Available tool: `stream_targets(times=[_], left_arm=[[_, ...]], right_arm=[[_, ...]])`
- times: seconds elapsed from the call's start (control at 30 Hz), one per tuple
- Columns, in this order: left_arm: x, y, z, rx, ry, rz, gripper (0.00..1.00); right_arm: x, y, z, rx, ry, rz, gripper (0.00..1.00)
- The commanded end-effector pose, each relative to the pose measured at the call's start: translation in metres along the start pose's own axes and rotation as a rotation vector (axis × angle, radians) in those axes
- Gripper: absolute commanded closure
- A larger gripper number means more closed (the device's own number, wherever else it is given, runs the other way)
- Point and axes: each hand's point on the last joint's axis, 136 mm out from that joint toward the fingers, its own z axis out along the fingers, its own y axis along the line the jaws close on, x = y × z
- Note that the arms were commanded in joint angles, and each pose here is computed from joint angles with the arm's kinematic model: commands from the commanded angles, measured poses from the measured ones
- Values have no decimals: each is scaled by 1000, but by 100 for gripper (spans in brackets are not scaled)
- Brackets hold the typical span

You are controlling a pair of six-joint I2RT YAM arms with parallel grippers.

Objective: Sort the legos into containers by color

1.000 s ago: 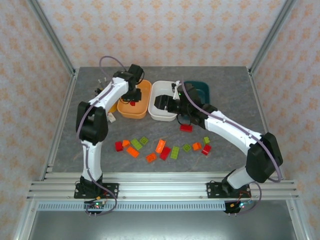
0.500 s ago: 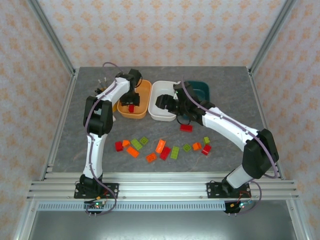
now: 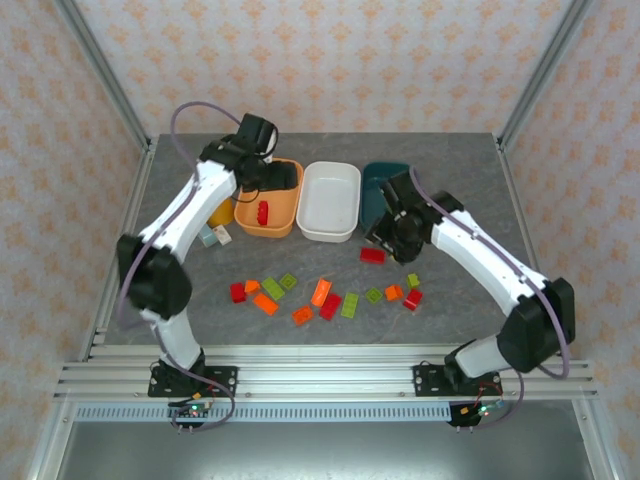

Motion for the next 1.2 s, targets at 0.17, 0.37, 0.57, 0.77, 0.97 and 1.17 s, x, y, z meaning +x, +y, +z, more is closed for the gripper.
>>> stream_targets(times=[0.17,0.37,0.57,0.77,0.97,1.17], left_arm=[[82,-59,-50,313,-67,2,18],[128,-47,-72,364,-76,-45,13],[143,-36,-83,346,-63,-22,11],[140,-39,-88,364,-71,-22,11],[144,-37,-89,360,-60,-20,11],[148,-39,-83,370,-44,-18,12]], right_arm=[[32,-71,31,58,-14,554,31],[15,-57,56,-10,-78,755,26],[18,-68,80,79,-73,843,24],[28,-85,92,178,-52,851,26],[28,-103,106,188,-71,869,33],[23,-102,116,184,-65,849,38]])
